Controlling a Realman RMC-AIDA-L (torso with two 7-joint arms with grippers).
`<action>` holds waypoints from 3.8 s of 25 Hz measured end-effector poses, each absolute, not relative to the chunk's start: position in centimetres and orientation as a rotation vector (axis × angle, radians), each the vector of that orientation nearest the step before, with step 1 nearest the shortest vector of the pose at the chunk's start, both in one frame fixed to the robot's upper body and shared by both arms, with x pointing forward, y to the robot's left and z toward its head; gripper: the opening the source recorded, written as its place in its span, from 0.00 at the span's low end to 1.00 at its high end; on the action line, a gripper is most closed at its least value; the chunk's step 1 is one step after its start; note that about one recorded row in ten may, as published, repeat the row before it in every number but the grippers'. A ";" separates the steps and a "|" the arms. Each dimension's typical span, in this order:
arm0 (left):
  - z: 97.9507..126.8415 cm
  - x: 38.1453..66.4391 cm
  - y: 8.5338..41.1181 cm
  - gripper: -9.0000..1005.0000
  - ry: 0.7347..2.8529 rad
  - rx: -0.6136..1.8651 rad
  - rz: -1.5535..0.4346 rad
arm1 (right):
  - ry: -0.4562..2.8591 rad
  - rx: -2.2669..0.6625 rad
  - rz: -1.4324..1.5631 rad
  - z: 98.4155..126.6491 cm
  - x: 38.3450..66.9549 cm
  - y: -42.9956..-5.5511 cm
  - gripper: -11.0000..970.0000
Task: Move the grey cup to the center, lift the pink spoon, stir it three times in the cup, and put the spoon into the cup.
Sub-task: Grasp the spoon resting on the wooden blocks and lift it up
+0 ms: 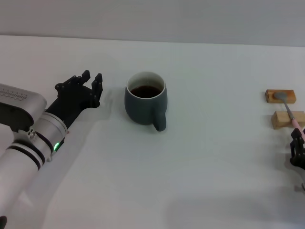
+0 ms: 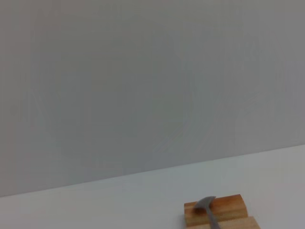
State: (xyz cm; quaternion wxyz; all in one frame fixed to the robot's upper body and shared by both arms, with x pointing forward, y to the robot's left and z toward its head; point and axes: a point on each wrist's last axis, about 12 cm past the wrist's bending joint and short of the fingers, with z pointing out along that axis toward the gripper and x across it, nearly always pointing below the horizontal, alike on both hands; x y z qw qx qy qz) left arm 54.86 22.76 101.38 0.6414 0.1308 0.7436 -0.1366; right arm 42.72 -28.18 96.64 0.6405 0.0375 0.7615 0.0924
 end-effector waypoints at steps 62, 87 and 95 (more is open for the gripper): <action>101.2 54.7 22.8 0.31 1.702 0.295 -0.310 | 1.660 0.084 0.221 97.5 42.7 -28.1 0.14; 101.1 54.7 22.7 0.31 1.714 0.293 -0.310 | 1.558 0.073 0.249 98.9 43.5 -27.7 0.14; 101.1 54.7 22.7 0.31 1.714 0.292 -0.312 | 1.520 0.068 0.246 99.4 43.9 -27.8 0.14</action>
